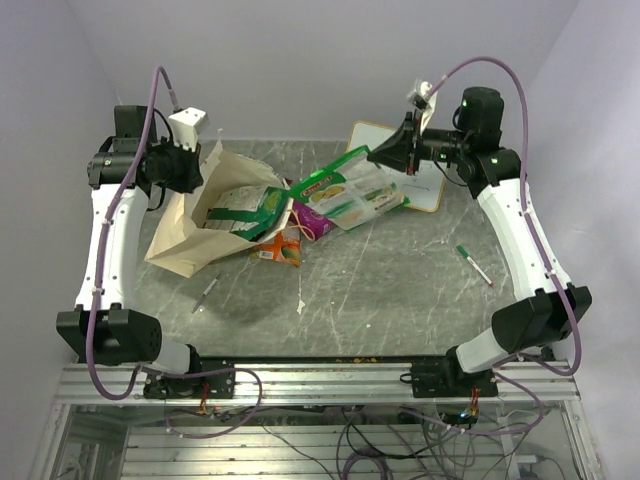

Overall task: Place the snacks into the paper bag
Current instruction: Place the snack in the paper bag.

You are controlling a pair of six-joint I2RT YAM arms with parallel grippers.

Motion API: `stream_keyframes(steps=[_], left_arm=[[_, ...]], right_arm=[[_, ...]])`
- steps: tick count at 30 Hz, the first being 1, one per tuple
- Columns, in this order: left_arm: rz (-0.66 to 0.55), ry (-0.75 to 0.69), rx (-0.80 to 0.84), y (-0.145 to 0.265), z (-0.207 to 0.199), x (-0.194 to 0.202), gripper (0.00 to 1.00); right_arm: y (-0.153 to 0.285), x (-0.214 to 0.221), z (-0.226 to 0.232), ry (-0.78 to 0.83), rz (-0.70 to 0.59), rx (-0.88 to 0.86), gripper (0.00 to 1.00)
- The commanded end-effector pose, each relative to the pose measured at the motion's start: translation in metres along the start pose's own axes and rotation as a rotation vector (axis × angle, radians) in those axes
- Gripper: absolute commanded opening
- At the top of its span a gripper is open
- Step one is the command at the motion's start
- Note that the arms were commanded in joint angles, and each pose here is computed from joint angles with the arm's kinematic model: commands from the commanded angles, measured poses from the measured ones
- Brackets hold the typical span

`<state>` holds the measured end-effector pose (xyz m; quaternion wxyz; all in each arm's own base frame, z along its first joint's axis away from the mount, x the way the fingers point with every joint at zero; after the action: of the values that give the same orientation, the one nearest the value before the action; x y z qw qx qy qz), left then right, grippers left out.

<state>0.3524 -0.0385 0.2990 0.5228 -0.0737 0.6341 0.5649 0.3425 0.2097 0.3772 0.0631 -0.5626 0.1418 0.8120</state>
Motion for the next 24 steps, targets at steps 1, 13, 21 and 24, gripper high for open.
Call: stream_keyframes(steps=[1, 13, 21, 24], left_arm=[[-0.030, -0.016, -0.050, 0.007, 0.011, -0.019, 0.07], [-0.004, -0.009, -0.072, 0.005, 0.018, -0.023, 0.07], [0.012, 0.040, -0.044, -0.001, 0.016, -0.023, 0.07], [0.018, 0.055, -0.018, -0.006, 0.013, -0.022, 0.07]], right_arm=[[-0.010, -0.050, 0.014, 0.075, -0.070, 0.029, 0.00], [-0.060, -0.134, 0.057, 0.193, -0.187, -0.034, 0.00], [-0.111, -0.150, 0.094, 0.276, -0.257, -0.178, 0.00], [-0.125, -0.151, 0.097, 0.288, -0.273, -0.257, 0.00]])
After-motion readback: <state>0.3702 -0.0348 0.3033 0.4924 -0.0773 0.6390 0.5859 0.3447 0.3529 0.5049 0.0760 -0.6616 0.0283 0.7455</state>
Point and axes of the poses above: each gripper's point midway between its finger pads, its own y axis back along the fingers, its own z axis along the line the jaws close on, x = y × z, the point moved 1 cm from there along y, back along the fingers, and after that the axes turned 15 degrees about -y, right-handed, at the moved point
